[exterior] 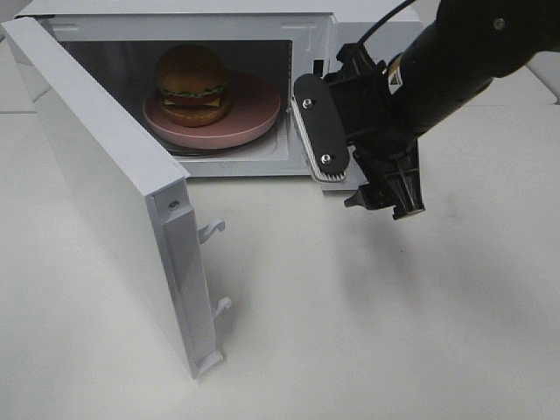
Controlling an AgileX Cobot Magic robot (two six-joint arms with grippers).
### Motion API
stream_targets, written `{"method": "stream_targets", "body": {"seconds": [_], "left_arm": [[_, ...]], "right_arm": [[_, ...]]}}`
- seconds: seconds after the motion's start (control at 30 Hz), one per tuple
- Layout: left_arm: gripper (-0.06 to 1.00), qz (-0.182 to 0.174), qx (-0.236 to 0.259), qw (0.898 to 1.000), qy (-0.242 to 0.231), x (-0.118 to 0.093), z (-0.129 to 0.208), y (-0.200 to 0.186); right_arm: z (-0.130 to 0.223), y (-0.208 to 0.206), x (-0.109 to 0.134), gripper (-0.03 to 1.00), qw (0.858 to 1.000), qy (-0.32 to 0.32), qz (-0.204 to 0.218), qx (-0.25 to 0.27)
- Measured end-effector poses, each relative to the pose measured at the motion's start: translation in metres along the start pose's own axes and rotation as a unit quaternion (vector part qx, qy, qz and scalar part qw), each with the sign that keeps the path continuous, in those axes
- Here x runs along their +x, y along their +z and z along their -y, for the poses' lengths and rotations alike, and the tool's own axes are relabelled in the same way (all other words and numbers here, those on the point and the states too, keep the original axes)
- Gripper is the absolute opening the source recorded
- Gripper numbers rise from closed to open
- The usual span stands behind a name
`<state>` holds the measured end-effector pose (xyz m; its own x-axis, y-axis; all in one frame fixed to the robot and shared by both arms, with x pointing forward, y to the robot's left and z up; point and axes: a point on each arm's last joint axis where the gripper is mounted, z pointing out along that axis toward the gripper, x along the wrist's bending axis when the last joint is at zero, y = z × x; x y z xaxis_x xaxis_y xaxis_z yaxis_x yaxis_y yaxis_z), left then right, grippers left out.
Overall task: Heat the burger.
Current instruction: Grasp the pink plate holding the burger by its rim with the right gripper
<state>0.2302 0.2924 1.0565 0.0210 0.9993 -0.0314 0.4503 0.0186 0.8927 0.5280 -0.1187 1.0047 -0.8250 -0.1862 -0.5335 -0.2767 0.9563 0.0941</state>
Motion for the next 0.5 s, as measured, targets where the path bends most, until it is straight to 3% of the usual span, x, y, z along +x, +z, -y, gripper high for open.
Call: {"method": "stream_targets", "body": {"seconds": [0.5], "left_arm": [[0.99,0.000,0.000,1.000,0.000,0.000,0.000,0.000]], "right_arm": [[-0.033,0.032,-0.030,0.87,1.000,-0.020,0.017,-0.017]]}}
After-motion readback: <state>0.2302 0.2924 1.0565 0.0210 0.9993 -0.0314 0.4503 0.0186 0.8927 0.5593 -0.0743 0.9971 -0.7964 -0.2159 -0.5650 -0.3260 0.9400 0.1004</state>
